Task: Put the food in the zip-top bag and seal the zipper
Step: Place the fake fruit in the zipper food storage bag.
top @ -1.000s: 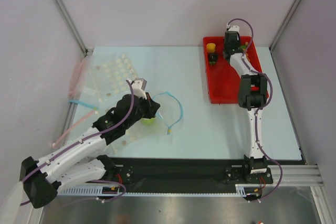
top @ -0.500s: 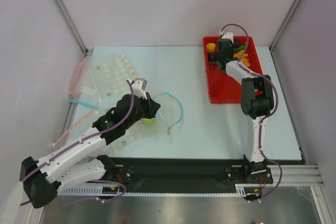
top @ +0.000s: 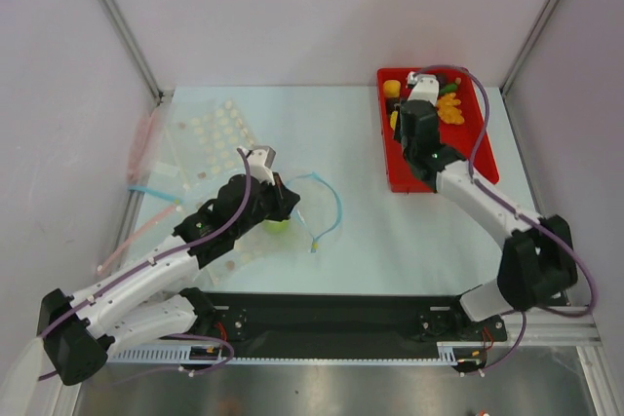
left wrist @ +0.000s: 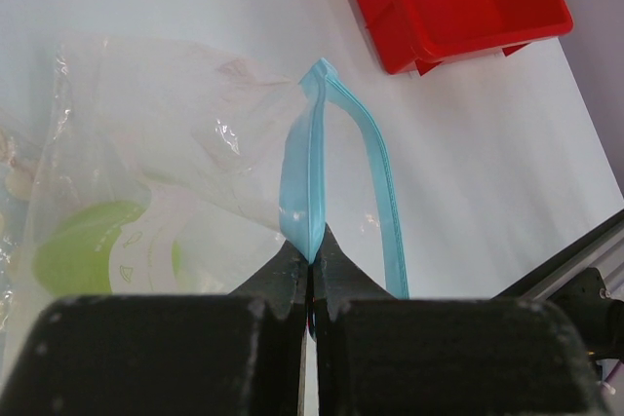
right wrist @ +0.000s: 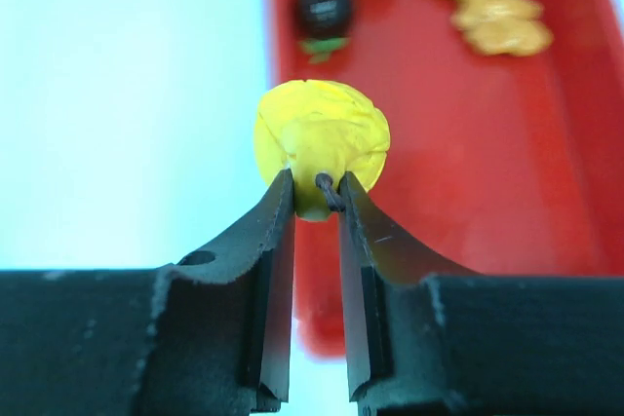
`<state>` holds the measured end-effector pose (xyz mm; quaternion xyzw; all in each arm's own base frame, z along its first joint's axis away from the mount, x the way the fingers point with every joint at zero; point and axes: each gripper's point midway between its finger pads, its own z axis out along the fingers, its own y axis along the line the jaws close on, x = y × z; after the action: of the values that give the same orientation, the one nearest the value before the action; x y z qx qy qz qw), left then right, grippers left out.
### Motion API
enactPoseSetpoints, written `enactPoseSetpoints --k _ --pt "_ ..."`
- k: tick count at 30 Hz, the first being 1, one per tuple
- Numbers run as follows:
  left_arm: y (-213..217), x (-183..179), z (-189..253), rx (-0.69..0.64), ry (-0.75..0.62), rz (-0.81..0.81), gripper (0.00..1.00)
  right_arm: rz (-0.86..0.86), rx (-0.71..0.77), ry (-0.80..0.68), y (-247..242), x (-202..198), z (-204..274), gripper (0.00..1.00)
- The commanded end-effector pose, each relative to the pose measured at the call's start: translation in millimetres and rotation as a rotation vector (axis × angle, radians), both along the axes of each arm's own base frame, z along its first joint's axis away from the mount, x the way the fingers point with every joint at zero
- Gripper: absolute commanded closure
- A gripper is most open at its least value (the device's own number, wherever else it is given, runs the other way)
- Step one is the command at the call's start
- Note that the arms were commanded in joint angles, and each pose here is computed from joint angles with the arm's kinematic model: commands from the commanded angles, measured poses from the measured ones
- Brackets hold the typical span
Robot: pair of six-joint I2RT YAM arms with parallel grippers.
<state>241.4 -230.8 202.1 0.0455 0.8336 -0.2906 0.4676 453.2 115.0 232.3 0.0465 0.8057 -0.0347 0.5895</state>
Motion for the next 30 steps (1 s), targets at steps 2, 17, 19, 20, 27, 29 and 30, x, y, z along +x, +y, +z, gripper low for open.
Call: enactPoseSetpoints --k 2,17,19,20,27,29,30 --pt "-3.9 3.8 15.1 -0.036 -0.041 -0.008 1.00 0.183 0.208 -0.084 48.0 -58.1 41.7 0.94" --pt "3.5 7.2 14.9 -0.009 -0.048 0.027 1.00 0.876 0.320 -0.235 168.9 -194.9 65.1 0.97" --pt "5.3 7.4 17.4 -0.010 -0.055 0.033 1.00 0.950 0.326 -0.256 178.8 -207.9 69.6 0.96" --pt "6.8 7.0 18.4 -0.011 -0.058 0.037 1.00 0.974 0.326 -0.257 181.5 -212.8 68.9 0.96" --pt "12.5 4.5 29.5 -0.049 -0.090 0.055 1.00 1.058 0.307 -0.229 205.6 -223.5 53.3 0.94" --pt "11.6 2.3 31.5 -0.066 -0.100 0.045 1.00 1.058 0.309 -0.197 212.0 -220.1 45.1 0.95" --pt "12.5 0.7 36.1 -0.078 -0.112 0.042 1.00 1.057 0.307 -0.174 217.1 -216.6 37.5 0.96"
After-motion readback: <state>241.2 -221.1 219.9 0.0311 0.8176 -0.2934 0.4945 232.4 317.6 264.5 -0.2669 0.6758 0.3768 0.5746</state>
